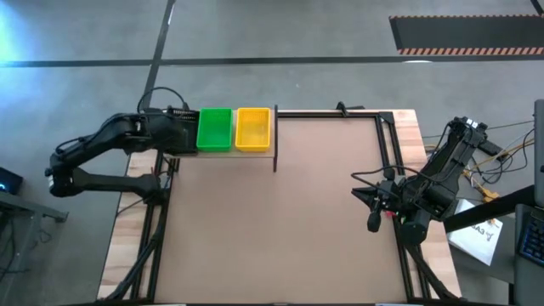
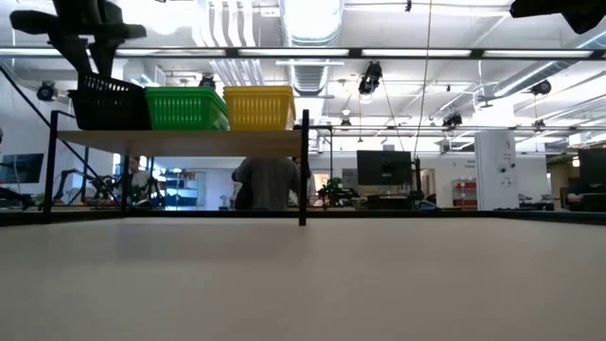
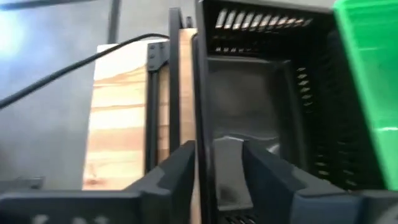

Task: Stack baskets on shelf by color
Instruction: Stack the black bin on top of the other black bins on the shelf, then return to Home Position

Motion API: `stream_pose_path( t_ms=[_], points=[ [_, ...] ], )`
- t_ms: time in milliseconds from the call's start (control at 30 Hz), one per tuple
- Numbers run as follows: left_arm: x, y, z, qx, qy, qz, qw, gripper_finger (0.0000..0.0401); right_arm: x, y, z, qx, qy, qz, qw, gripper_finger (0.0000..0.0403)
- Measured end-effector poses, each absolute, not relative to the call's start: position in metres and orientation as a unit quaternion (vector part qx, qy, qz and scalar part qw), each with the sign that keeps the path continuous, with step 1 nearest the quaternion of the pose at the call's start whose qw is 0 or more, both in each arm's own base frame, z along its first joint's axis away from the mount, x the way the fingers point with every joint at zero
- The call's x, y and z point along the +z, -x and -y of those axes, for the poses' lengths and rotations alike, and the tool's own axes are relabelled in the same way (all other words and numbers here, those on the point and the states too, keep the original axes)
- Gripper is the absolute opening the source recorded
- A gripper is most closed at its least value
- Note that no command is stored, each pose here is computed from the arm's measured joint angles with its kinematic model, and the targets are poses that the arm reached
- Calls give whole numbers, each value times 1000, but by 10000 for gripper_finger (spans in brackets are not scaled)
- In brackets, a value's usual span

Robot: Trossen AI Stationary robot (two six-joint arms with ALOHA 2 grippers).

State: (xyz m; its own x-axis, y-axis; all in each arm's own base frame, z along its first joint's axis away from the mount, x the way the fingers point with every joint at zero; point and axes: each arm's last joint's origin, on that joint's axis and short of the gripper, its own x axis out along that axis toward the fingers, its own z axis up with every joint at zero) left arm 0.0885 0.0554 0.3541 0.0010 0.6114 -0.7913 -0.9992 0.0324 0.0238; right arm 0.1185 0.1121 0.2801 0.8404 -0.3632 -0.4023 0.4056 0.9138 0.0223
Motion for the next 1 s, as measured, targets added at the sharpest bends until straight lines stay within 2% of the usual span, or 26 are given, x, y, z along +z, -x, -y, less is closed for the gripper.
stream_pose_path(
  t_ms=[267,400,500,633,867,1000],
  points=[
    [333,-101,-65,649,274,-368,606,38,280,-118,-112,-201,-54,-199,958,27],
    [330,-105,-70,661,270,-374,592,17,280,-119,-112,-201,-54,-199,958,27],
    [328,-105,-74,668,275,-379,579,17,280,-119,-112,-201,-54,-199,958,27],
    [329,-105,-78,650,276,-408,579,50,280,-119,-112,-201,-55,-198,958,27],
    [352,-103,-77,620,288,-398,612,166,280,-119,-112,-201,-54,-199,958,27],
    [367,-100,-75,613,300,-371,630,209,280,-118,-112,-201,-54,-199,958,27]
  ],
)
